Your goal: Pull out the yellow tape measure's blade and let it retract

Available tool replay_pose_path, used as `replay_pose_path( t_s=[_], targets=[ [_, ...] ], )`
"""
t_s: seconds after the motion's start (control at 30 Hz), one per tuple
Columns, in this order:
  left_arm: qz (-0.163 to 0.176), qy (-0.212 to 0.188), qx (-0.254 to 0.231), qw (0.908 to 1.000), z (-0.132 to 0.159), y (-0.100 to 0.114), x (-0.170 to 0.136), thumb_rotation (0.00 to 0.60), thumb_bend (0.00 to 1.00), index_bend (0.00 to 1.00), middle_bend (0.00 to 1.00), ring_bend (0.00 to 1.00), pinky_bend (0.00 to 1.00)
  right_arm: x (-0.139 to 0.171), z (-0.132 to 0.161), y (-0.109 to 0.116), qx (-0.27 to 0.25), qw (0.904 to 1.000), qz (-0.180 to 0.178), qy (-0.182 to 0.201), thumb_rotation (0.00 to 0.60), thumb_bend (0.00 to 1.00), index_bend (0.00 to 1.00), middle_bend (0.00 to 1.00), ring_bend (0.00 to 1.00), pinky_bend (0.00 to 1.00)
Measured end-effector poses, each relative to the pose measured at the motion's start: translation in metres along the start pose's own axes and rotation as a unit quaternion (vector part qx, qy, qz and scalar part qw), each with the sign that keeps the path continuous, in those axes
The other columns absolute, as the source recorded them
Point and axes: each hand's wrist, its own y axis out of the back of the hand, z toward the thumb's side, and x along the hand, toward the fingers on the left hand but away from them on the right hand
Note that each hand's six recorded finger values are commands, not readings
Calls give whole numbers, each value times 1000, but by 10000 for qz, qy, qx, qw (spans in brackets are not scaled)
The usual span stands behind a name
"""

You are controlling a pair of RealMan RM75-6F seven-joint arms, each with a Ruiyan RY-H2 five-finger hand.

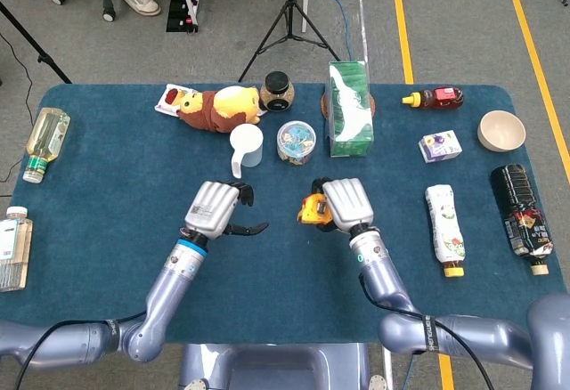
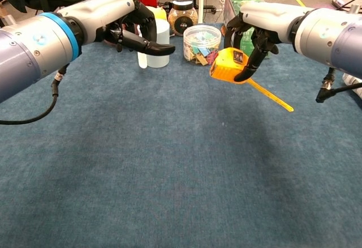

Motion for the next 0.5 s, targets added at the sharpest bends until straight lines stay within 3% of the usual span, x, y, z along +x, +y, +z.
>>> replay_pose_path(
  t_s=[0.13,0.27,0.4,0.5],
  targets=[
    [7,-7,78,10000,4,-4,4,300,142,500,512,507,543,-3,2,0,-62,10000,-4,-45,598,286,654,690,763,743],
    [18,-41,206,9998,8,-9,8,287,173,500,479,322,418,-5,4,1,-95,9999,-24,-49,599,287,654,690,764,744],
    [44,-74,305,9995,13,-11,11,290,178,500,319,121,224,-7,6,4,-127,9999,-56,-67,599,286,654,690,765,746],
    [58,-77,317,9995,15,-11,13,288,184,500,244,36,170,-8,6,5,-159,9998,-63,-86,599,286,654,690,766,747]
  ],
)
